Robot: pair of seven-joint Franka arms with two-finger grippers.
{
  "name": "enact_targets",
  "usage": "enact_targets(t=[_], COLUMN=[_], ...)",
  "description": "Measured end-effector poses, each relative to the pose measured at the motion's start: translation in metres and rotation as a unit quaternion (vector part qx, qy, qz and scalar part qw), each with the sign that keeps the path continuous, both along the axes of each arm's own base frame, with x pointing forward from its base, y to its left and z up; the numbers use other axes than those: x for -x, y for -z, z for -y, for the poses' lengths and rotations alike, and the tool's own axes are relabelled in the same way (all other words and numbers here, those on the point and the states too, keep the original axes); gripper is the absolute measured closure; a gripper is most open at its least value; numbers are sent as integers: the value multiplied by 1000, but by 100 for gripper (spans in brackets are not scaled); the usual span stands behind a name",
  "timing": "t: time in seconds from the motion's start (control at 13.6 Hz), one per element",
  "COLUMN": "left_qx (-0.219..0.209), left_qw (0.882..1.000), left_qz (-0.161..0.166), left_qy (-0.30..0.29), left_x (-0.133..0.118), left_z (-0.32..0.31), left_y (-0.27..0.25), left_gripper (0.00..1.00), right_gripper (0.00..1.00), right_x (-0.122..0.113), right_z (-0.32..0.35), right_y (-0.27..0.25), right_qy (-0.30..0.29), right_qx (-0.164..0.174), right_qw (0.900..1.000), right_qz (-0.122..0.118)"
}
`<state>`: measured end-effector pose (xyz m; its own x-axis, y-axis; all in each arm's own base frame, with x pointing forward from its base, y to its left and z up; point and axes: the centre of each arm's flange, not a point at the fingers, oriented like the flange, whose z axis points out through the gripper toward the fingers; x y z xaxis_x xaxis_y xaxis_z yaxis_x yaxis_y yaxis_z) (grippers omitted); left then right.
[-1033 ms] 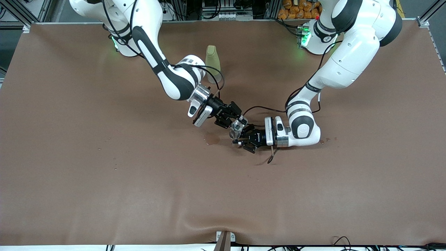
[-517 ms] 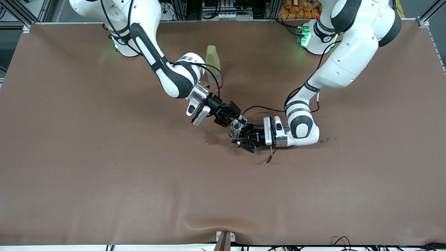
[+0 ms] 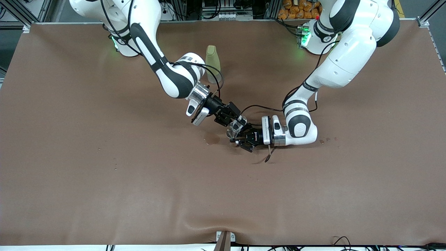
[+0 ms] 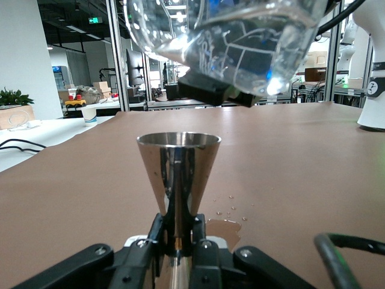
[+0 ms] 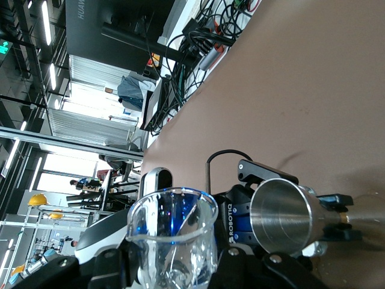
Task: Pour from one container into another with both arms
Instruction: 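Tip the beaker further, pouring liquid into the jigger held by the left gripper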
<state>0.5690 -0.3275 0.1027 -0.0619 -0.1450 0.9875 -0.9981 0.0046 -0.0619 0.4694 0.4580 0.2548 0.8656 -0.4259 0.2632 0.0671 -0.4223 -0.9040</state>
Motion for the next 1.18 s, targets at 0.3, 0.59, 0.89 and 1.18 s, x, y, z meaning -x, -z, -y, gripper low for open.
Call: enact_targets(t=[0.3,0.59,0.89,1.18], left_qx=[0,-1,-3,-1], left_qw=[1000,1000,1000,1000], left_qz=[-2,-2,-3,-5], left_qy=[-2,-2,-2,-3], left_x=[2,2,3,3], left_z=[3,4,7,11], left_y=[0,0,1,-1], left_gripper=[79,79,79,79], right_gripper=[50,50,50,50], right_x=[1,2,3,4], right_z=[3,4,4,3], right_y=[2,3,4,3], right_qy=[11,21,30,45], right_qx=[-1,-7,-18,-41], right_qw=[1000,999,997,993], right_qz=[-23,-43,-65,-100])
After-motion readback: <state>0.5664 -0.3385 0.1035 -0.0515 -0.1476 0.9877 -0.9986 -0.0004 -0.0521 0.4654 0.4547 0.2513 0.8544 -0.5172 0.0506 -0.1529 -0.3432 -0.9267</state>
